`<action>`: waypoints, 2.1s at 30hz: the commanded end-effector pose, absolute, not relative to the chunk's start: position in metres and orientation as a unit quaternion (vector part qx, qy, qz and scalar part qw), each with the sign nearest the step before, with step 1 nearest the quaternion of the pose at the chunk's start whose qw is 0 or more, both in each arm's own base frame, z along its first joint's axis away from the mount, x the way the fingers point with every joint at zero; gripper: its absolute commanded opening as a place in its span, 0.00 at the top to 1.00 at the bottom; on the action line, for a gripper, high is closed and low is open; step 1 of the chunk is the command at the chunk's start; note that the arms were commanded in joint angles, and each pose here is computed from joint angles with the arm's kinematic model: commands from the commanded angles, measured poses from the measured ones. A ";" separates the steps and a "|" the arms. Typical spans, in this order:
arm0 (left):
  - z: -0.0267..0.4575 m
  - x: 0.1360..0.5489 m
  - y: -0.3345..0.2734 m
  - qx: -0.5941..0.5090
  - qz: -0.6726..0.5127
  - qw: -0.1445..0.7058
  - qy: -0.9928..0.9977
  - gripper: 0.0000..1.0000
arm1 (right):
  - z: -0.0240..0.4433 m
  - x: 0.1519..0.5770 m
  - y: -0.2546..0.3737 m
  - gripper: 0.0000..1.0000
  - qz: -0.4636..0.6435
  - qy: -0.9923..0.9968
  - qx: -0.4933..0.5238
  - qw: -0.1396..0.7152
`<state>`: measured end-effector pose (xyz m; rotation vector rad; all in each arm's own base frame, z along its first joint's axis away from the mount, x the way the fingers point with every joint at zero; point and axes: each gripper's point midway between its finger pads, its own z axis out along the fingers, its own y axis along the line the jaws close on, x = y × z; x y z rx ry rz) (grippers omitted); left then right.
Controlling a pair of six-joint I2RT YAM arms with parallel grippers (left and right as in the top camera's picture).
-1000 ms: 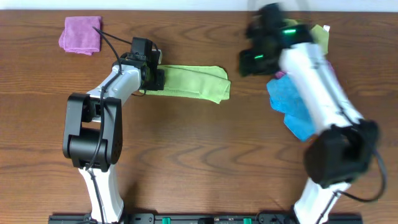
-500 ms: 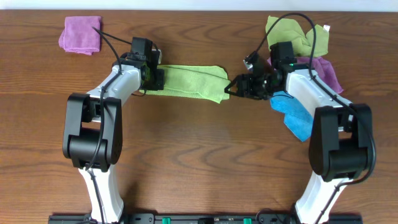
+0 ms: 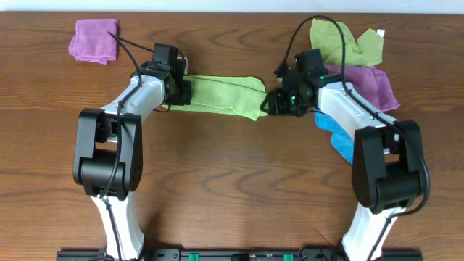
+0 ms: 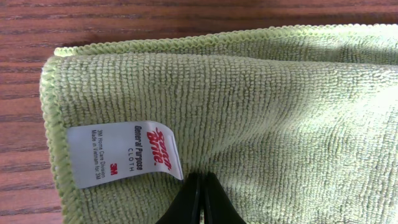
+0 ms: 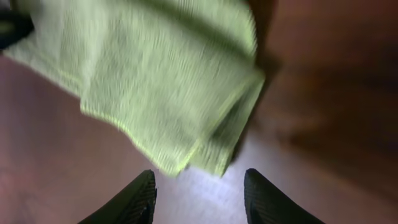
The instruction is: Fold the cloth
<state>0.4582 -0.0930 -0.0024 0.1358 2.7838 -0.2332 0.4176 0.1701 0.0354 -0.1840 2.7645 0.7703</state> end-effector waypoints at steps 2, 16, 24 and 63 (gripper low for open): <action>-0.059 0.411 -0.079 0.032 -0.057 0.075 0.995 0.94 | 0.029 0.429 0.171 0.53 0.275 0.951 -0.036 0.133; -0.059 0.411 -0.079 0.033 -0.057 0.075 0.995 0.94 | 0.028 0.433 0.194 0.53 0.345 0.931 -0.014 0.121; -0.059 0.412 -0.079 0.033 -0.057 0.077 0.995 0.94 | 0.028 0.437 0.193 0.52 0.341 0.931 -0.013 0.129; -0.059 0.412 -0.079 0.031 -0.057 0.078 0.995 0.94 | 0.031 0.475 0.201 0.56 0.333 0.918 -0.023 0.214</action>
